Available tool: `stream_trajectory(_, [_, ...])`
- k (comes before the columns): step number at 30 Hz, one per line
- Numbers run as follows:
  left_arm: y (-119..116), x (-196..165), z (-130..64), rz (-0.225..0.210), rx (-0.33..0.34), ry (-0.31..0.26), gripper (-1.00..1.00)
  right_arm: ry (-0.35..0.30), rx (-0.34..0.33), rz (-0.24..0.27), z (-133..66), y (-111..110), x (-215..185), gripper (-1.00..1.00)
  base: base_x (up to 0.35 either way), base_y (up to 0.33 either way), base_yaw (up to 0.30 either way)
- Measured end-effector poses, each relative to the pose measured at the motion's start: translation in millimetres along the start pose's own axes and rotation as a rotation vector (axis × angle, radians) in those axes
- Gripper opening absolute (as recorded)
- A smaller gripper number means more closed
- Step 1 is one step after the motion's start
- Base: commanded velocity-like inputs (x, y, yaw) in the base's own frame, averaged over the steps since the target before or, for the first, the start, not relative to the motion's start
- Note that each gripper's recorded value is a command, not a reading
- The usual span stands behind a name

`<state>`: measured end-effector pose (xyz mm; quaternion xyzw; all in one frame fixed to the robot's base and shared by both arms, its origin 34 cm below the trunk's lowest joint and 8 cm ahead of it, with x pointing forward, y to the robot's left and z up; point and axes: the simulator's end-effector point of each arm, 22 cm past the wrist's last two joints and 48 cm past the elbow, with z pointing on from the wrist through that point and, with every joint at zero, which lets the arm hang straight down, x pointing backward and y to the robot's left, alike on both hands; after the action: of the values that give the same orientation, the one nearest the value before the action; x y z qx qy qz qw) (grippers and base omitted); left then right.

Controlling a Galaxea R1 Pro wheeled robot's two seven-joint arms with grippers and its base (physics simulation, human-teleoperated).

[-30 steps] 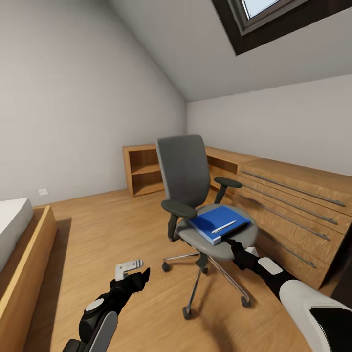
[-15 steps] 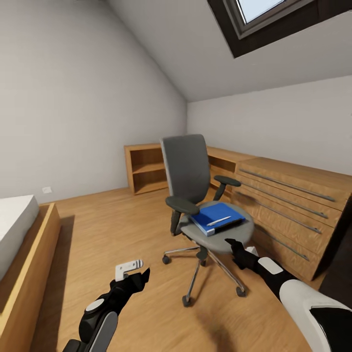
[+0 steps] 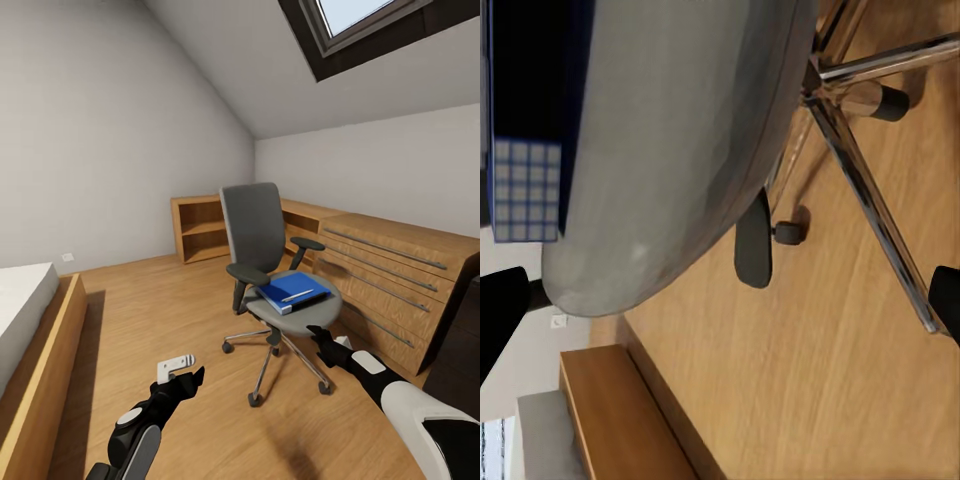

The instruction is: In the bedroom, organize the workspace by keeping the computer under the desk, ensuring the monitor is on the desk, placing the keyboard on the desk next to the monitor, placing the mouse on the desk next to the keyboard, moving the folder from the swivel chair onto the desk next to the mouse, stacking the notebook on top of the folder with the pen on top of the notebook, and positioning the swivel chair next to the desk.

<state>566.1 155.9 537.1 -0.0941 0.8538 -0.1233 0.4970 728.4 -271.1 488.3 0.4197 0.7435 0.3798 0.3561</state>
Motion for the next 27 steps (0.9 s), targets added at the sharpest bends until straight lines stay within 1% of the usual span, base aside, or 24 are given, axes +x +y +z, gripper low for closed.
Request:
stream_trajectory(6, [0,0,0.0,-0.001,-0.001,0.0,1.0,0.0,0.001,-0.002,-0.1,0,0,1.0,-0.011,0.0,0.0])
stream_trajectory(9, [1,0,0.1,-0.001,-0.001,0.0,1.0,0.0,0.001,-0.003,0.0,-1,0,1.0,-0.129,0.0,0.0])
stream_trajectory(15, [2,1,0.8,-0.001,-0.003,0.003,1.0,0.0,0.003,-0.003,0.2,-1,0,1.0,-0.277,0.0,0.0])
stream_trajectory(19, [6,9,3.8,0.0,-0.013,0.022,1.0,-0.006,0.005,-0.007,0.4,-1,-1,1.0,-0.294,0.0,0.0])
stream_trajectory(24, [9,14,5.5,0.002,-0.021,0.032,1.0,-0.042,0.011,-0.02,1.7,-1,-5,1.0,-0.116,0.0,0.0])
stream_trajectory(27, [11,14,5.8,0.001,-0.024,0.031,1.0,-0.081,0.025,-0.026,4.9,-2,-4,1.0,-0.038,0.0,0.0])
